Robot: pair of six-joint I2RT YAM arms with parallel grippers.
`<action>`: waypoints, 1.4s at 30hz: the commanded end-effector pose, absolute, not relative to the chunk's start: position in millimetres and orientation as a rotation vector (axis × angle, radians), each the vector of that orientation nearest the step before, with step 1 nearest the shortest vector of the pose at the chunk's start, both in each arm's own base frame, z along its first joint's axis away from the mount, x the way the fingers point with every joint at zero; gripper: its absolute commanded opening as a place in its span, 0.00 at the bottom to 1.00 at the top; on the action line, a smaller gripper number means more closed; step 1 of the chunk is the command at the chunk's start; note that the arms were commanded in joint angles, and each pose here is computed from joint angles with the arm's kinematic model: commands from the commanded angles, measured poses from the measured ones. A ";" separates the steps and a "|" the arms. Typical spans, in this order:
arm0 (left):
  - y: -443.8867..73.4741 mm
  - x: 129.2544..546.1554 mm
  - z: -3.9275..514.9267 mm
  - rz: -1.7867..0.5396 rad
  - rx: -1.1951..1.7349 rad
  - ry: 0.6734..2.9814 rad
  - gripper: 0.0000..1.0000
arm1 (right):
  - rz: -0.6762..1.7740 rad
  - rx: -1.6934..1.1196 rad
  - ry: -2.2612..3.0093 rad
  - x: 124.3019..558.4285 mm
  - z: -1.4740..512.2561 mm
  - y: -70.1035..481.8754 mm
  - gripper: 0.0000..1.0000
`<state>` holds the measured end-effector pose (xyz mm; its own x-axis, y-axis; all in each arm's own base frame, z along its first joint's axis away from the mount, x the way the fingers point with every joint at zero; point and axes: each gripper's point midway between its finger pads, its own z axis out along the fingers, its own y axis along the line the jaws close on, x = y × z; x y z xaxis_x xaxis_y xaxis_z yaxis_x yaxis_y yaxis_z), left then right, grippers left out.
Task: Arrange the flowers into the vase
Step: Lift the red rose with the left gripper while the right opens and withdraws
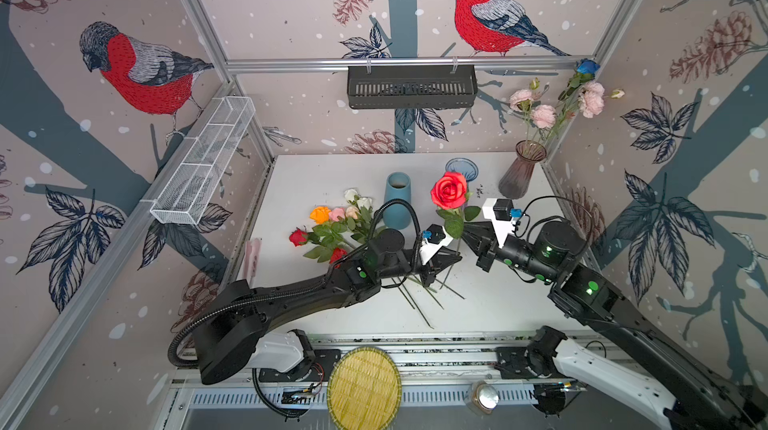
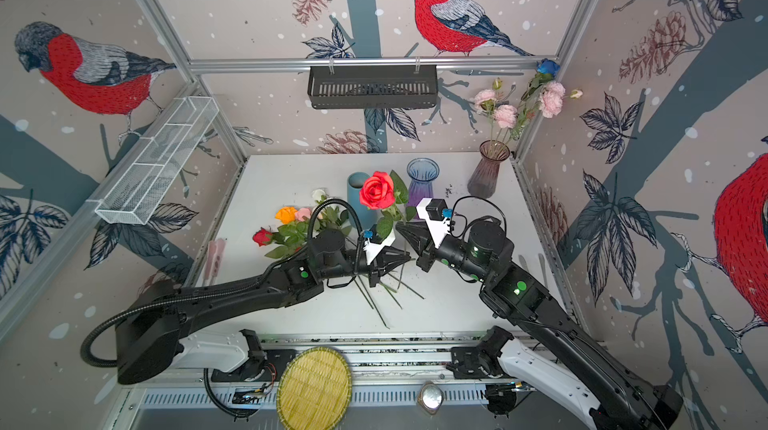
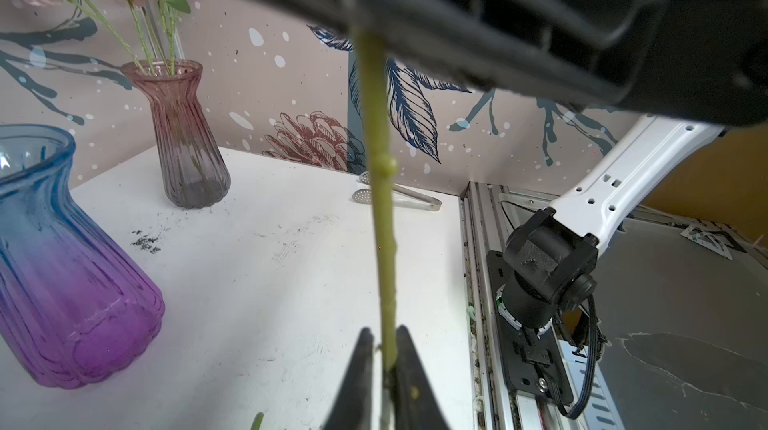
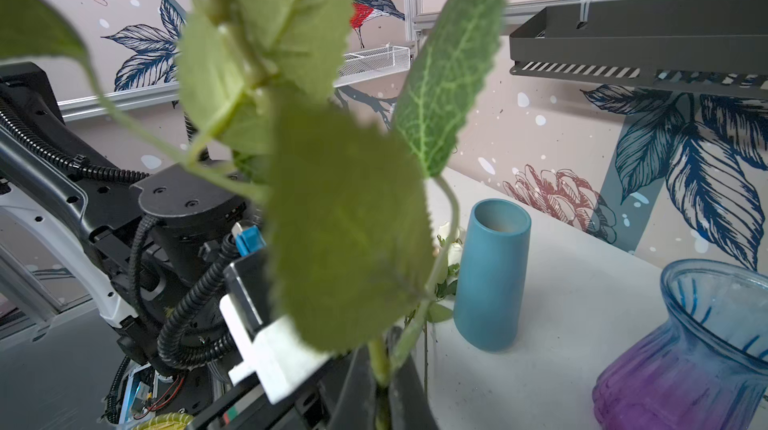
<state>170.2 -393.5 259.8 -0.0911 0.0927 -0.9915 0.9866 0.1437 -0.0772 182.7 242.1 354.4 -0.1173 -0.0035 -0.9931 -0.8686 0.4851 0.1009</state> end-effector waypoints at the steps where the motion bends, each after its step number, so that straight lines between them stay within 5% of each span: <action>1: -391.1 157.0 285.5 -1.172 1.149 1.276 0.52 | 0.920 -0.779 1.457 178.8 364.1 242.0 0.01; 6: -385.1 132.9 321.6 -1.295 1.164 1.118 0.53 | 0.982 -0.789 1.374 165.8 370.5 241.6 0.01; 10: -388.3 133.7 336.4 -1.315 1.157 1.111 0.22 | 1.003 -0.800 1.366 163.0 371.0 243.5 0.01; 14: -393.9 137.3 336.3 -1.309 1.169 1.132 0.01 | 1.013 -0.797 1.364 161.6 372.0 243.2 0.01; 26: -394.0 153.0 339.7 -1.260 1.099 1.172 0.00 | 1.011 -0.791 1.366 160.2 369.4 240.3 0.01; 28: -393.3 154.7 342.2 -1.258 1.089 1.167 0.21 | 1.012 -0.789 1.366 160.7 368.3 240.2 0.01; 29: -393.1 155.3 342.7 -1.259 1.086 1.168 0.21 | 1.013 -0.789 1.364 160.5 367.2 240.3 0.01; 30: -393.3 155.8 342.7 -1.260 1.086 1.169 0.17 | 1.015 -0.791 1.362 160.4 366.4 240.6 0.01; 31: -393.3 156.6 343.4 -1.259 1.088 1.168 0.00 | 1.015 -0.791 1.359 160.6 365.9 240.6 0.01; 34: -397.0 160.7 338.3 -1.247 1.110 1.192 0.00 | 1.004 -0.784 1.353 163.0 363.7 239.1 0.01; 35: -398.4 163.7 337.6 -1.233 1.112 1.203 0.00 | 0.997 -0.782 1.352 164.5 362.3 238.0 0.04; 37: -397.5 172.1 339.3 -1.186 1.102 1.221 0.00 | 0.960 -0.761 1.363 170.8 359.7 233.3 0.43; 39: -389.9 188.2 346.4 -1.134 1.055 1.237 0.00 | 0.877 -0.683 1.389 184.8 357.8 221.1 0.67; 42: -368.9 224.5 357.9 -1.094 0.951 1.280 0.00 | 0.691 -0.498 1.433 212.1 352.3 189.7 0.71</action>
<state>201.3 -382.3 342.4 -0.0398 -0.0536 -0.9978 0.9859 0.1606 -0.0480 186.2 216.2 352.3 -0.0395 0.1194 -0.9921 -0.8299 0.5490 0.0992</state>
